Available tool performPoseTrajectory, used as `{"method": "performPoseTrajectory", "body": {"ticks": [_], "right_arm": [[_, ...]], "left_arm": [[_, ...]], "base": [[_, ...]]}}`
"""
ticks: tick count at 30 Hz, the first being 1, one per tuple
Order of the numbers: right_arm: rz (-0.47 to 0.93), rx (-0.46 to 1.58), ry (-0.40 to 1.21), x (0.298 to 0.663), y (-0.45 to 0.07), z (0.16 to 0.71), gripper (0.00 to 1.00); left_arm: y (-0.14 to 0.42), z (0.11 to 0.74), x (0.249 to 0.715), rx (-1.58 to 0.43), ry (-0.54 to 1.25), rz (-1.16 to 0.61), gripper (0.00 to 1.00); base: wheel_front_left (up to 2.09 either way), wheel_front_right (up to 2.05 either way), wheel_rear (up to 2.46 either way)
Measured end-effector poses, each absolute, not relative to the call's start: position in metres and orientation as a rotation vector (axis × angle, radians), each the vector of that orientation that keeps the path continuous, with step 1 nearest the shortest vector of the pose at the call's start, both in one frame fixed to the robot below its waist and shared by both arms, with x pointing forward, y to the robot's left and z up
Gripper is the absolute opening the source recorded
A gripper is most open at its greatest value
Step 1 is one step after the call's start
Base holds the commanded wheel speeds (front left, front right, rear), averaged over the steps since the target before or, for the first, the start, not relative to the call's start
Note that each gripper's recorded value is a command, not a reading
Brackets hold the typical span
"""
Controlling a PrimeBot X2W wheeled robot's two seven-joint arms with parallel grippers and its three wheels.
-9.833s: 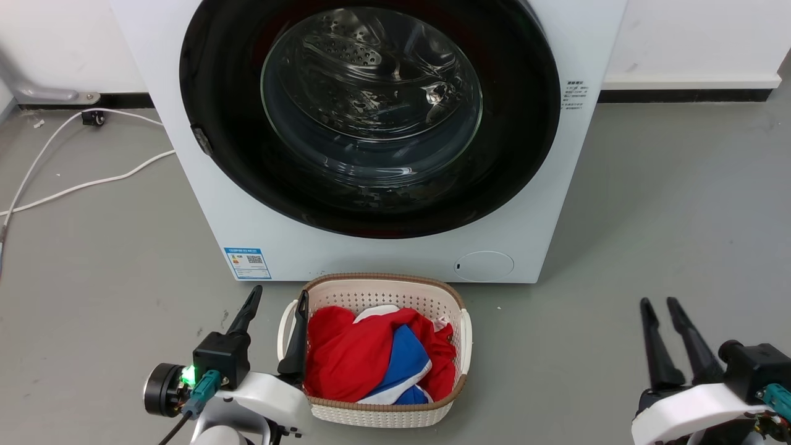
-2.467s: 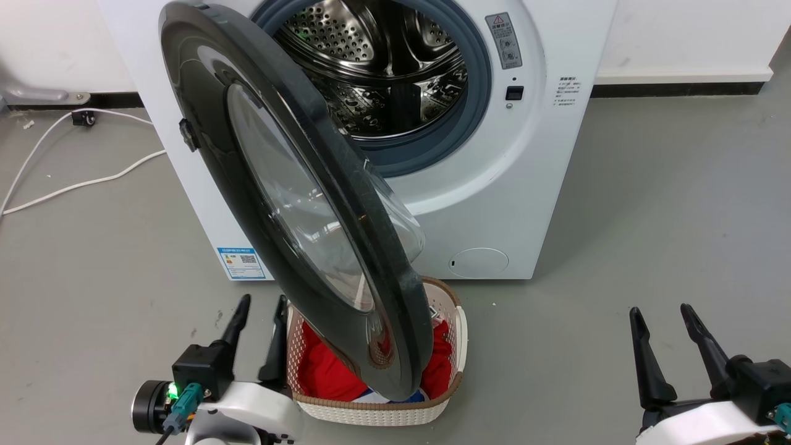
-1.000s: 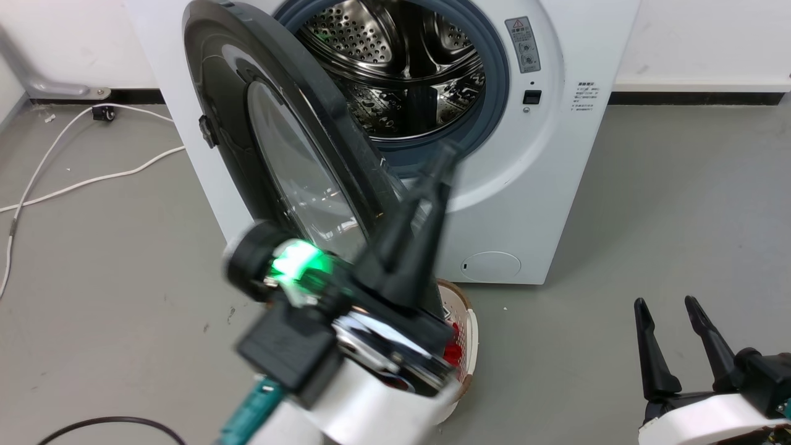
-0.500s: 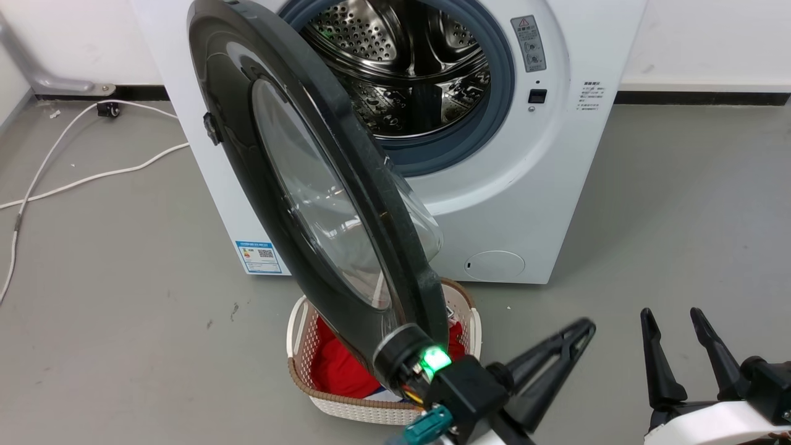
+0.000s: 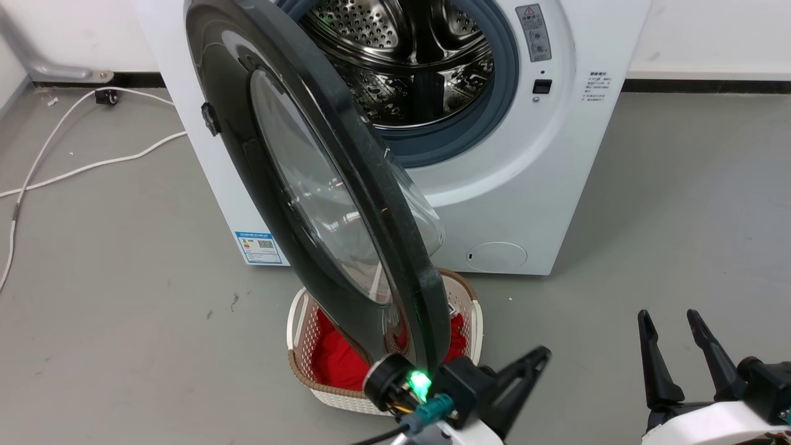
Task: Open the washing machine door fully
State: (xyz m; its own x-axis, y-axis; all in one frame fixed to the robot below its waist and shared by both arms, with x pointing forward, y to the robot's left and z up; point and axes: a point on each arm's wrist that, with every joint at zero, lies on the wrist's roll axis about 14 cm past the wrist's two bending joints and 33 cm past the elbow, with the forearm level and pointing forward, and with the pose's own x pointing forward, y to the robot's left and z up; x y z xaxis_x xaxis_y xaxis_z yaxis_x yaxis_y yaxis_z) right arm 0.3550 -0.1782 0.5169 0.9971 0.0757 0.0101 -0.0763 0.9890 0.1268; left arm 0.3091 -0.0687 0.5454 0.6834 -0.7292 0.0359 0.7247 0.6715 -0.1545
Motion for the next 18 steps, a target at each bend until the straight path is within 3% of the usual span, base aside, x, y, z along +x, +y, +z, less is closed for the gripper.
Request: {"method": "performPoseTrajectory", "body": {"ticks": [18], "right_arm": [[0.082, 0.140, 0.017, 0.364, -0.176, 0.507, 1.00]], "left_arm": [[-0.016, 0.531, 0.358, -0.168, 0.037, -0.567, 0.00]], "base": [[0.00, 0.00, 0.00]]}}
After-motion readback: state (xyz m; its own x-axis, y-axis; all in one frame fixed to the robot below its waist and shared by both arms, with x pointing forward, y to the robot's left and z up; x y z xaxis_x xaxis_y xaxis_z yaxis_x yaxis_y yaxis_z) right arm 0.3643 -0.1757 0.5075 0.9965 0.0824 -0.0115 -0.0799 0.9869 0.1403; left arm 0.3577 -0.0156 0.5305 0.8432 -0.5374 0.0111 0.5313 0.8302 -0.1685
